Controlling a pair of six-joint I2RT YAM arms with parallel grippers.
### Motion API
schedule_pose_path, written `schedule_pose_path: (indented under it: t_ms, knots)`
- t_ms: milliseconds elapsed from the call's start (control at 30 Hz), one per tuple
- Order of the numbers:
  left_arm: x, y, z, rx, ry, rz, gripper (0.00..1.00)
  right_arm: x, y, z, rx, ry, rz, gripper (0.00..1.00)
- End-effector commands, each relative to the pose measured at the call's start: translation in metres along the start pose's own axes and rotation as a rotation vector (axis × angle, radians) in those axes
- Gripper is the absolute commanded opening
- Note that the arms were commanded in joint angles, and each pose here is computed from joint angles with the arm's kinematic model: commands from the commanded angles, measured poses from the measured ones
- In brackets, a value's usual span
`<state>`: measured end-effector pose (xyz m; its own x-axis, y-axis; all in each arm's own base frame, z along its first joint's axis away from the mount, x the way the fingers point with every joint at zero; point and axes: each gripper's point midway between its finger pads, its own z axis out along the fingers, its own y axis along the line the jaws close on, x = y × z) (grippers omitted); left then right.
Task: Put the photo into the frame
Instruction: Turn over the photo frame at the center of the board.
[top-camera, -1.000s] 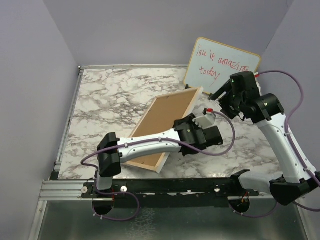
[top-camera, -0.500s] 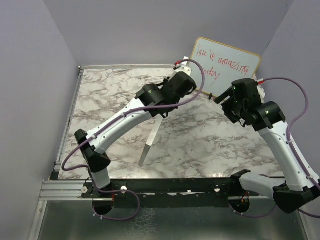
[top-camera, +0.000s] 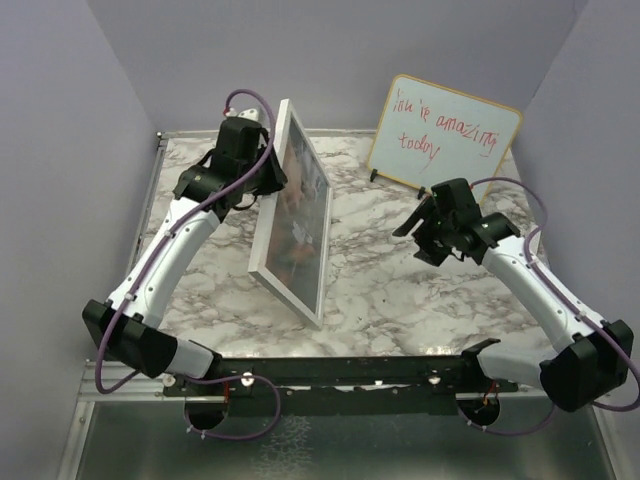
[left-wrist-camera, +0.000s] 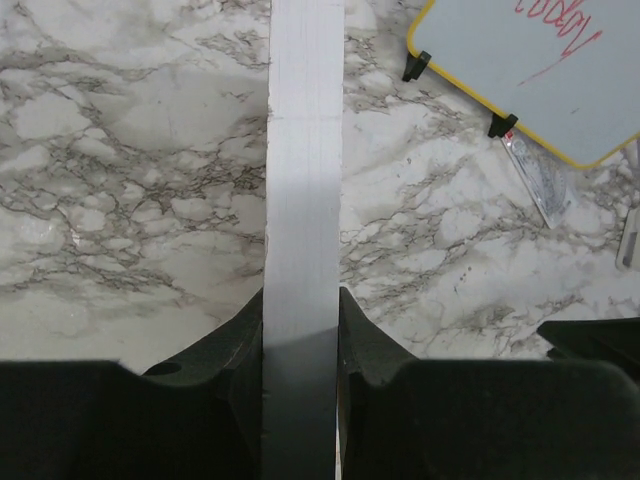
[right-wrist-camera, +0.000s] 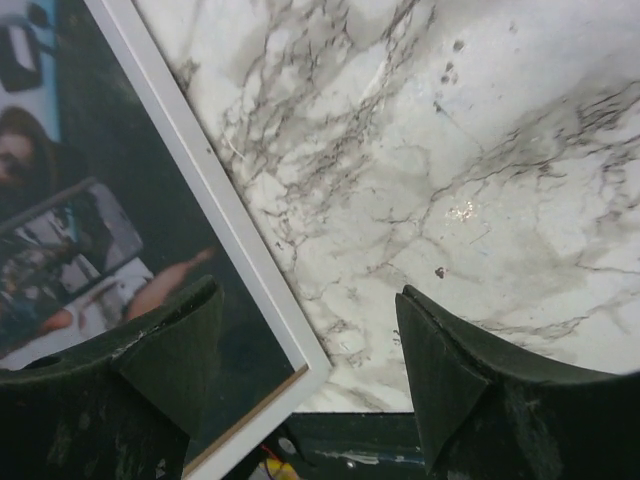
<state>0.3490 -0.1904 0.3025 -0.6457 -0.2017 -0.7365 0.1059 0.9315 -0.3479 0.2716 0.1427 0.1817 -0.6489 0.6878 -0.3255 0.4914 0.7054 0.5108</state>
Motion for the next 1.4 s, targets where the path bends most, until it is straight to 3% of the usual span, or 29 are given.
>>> schedule_pose_path:
  t_ms: [0, 167, 700, 1233, 1367]
  knots:
    - [-0.018, -0.011, -0.010, 0.234, -0.058, -0.160, 0.15, 0.032, 0.024, 0.024, -0.171, 0.174, -0.086, 0.74]
    - [0.007, 0.018, 0.002, 0.300, 0.003, -0.262, 0.16, 0.053, 0.033, 0.050, -0.247, 0.289, -0.142, 0.76]
    - [0.084, 0.075, 0.042, 0.321, 0.151, -0.334, 0.25, 0.061, 0.011, 0.127, -0.147, 0.318, -0.263, 0.78]
    - [0.121, 0.112, 0.085, 0.316, 0.198, -0.421, 0.27, 0.079, 0.007, 0.158, -0.199, 0.376, -0.255, 0.78]
    - [0.131, 0.124, 0.092, 0.279, 0.216, -0.435, 0.33, 0.081, 0.007, 0.159, -0.214, 0.387, -0.254, 0.78]
